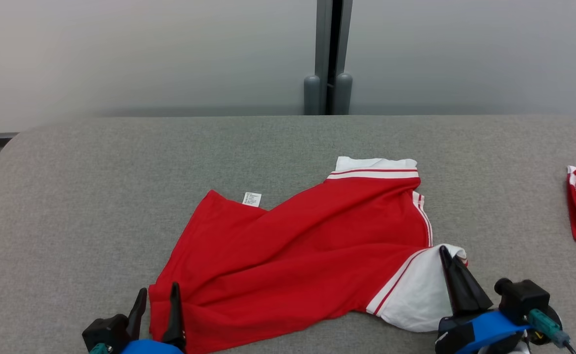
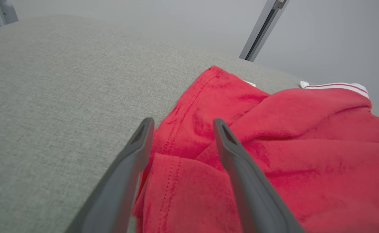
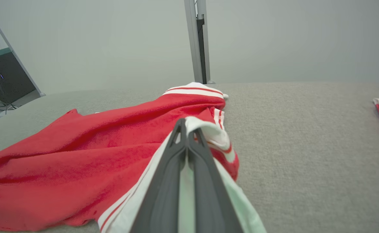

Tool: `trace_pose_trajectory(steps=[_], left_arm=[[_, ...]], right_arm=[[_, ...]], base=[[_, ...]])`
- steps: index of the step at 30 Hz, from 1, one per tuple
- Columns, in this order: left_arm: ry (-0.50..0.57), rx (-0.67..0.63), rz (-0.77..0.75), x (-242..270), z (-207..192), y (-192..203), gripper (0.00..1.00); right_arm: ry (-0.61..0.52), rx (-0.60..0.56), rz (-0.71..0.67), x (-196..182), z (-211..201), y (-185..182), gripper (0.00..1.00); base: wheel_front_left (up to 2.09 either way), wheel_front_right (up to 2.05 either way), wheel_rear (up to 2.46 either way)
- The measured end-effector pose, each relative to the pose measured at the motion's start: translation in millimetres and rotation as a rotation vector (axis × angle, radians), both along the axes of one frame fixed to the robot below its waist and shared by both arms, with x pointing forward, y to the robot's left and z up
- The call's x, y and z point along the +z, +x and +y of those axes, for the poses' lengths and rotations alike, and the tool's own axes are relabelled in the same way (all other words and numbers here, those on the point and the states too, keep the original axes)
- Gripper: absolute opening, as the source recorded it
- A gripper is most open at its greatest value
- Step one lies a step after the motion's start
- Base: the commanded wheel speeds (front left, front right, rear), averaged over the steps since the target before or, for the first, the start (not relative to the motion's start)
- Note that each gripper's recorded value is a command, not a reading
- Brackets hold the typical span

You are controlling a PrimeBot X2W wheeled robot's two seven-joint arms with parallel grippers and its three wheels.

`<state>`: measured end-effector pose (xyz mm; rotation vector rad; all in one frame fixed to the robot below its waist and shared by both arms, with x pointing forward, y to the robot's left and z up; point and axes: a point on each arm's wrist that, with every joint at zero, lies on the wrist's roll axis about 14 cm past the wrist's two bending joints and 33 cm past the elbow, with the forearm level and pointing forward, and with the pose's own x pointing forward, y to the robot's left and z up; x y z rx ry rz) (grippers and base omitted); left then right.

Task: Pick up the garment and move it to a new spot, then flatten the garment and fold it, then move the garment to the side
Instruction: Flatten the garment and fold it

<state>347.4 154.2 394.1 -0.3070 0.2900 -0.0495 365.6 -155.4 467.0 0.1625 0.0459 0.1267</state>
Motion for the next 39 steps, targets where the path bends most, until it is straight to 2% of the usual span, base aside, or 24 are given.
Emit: trace_pose_trajectory(steps=[5, 6, 7, 8, 9, 16, 23, 31, 39], left_arm=[[0.003, 0.011, 0.005, -1.4, 3.9, 4.0, 1.00], [0.004, 0.016, 0.006, -1.7, 5.5, 5.1, 1.00], [0.005, 0.021, 0.008, -2.3, 7.1, 5.6, 1.00], [0.007, 0.025, 0.012, -3.5, 8.9, 5.1, 1.00], [0.009, 0.033, 0.019, -5.7, 11.3, 3.6, 1.00], [0.022, 0.061, 0.021, -6.0, 21.7, -0.8, 1.00], [0.055, 0.072, -0.029, 8.4, 25.8, -3.8, 1.00], [0.093, 0.037, -0.067, 18.6, 18.6, -14.9, 1.00], [0.100, 0.031, -0.066, 18.2, 16.6, -23.8, 1.00]], right_arm=[[-0.060, 0.011, 0.060, -18.0, 0.8, 31.7, 0.00], [-0.078, 0.021, 0.080, -24.1, 2.7, 37.2, 0.28], [-0.083, 0.022, 0.097, -29.0, 3.5, 42.6, 0.28], [-0.096, 0.029, 0.119, -35.2, 5.1, 46.8, 0.80], [-0.108, 0.033, 0.129, -38.3, 6.2, 51.4, 1.00], [-0.117, -0.006, 0.078, -20.6, -4.3, 65.2, 1.00], [-0.093, -0.045, -0.018, 6.9, -16.9, 30.1, 1.00], [-0.108, -0.074, 0.067, -21.3, -28.9, -21.0, 1.00], [-0.089, -0.061, 0.063, -20.3, -23.3, -24.8, 1.00]], base=[[0.00, 0.00, 0.00], [0.00, 0.00, 0.00], [0.00, 0.00, 0.00], [0.00, 0.00, 0.00], [0.00, 0.00, 0.00], [0.00, 0.00, 0.00], [0.00, 0.00, 0.00], [0.00, 0.00, 0.00], [0.00, 0.00, 0.00]])
